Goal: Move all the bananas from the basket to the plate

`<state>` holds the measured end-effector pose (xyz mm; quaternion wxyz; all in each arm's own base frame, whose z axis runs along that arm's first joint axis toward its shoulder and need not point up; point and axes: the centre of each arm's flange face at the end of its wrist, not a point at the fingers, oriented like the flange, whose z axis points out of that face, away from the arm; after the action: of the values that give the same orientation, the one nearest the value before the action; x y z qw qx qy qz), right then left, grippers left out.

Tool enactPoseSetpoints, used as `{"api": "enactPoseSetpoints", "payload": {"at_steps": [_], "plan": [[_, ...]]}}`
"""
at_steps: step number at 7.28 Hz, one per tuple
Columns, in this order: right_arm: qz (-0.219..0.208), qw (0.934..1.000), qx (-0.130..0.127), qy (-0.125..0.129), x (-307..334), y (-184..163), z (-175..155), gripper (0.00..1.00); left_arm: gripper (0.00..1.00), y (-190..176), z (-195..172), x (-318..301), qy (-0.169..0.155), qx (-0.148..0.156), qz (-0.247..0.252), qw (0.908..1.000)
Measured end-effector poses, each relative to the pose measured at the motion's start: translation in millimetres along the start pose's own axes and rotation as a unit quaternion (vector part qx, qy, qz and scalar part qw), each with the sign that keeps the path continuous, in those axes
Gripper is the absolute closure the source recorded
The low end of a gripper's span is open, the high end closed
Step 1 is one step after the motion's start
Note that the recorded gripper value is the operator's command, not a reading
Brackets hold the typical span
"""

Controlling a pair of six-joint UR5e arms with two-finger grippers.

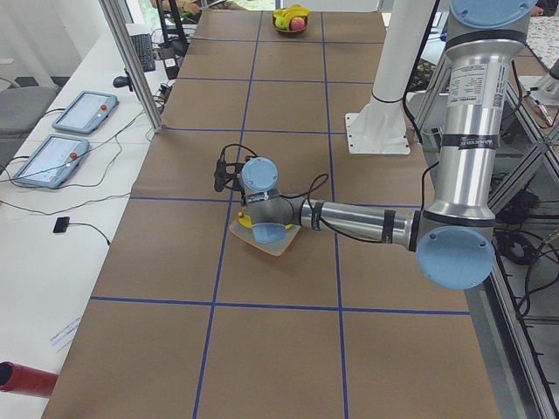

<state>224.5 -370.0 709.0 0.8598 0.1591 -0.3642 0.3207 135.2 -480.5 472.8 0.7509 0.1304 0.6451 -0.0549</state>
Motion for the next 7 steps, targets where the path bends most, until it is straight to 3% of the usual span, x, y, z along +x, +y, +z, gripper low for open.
{"api": "enactPoseSetpoints", "payload": {"at_steps": [2,3,4,5,7], "plan": [[-0.069,0.9964,0.032,-0.039,-79,-19,-36,1.0,0.0,-16,6,30,0.018,0.005,0.024,0.9995],[-0.112,0.9911,0.04,-0.059,-126,-18,-49,1.0,0.0,-26,12,52,0.03,0.008,0.039,0.9987],[-0.162,0.9821,0.048,-0.084,-173,-14,-56,1.0,0.0,-38,25,84,0.048,0.011,0.062,0.9969],[-0.213,0.969,0.055,-0.113,-216,-8,-56,1.0,0.0,-45,46,120,0.067,0.018,0.083,0.9942],[-0.292,0.9408,0.052,-0.164,-289,11,-42,1.0,0.0,-46,90,176,0.084,0.027,0.062,0.9941]]}}
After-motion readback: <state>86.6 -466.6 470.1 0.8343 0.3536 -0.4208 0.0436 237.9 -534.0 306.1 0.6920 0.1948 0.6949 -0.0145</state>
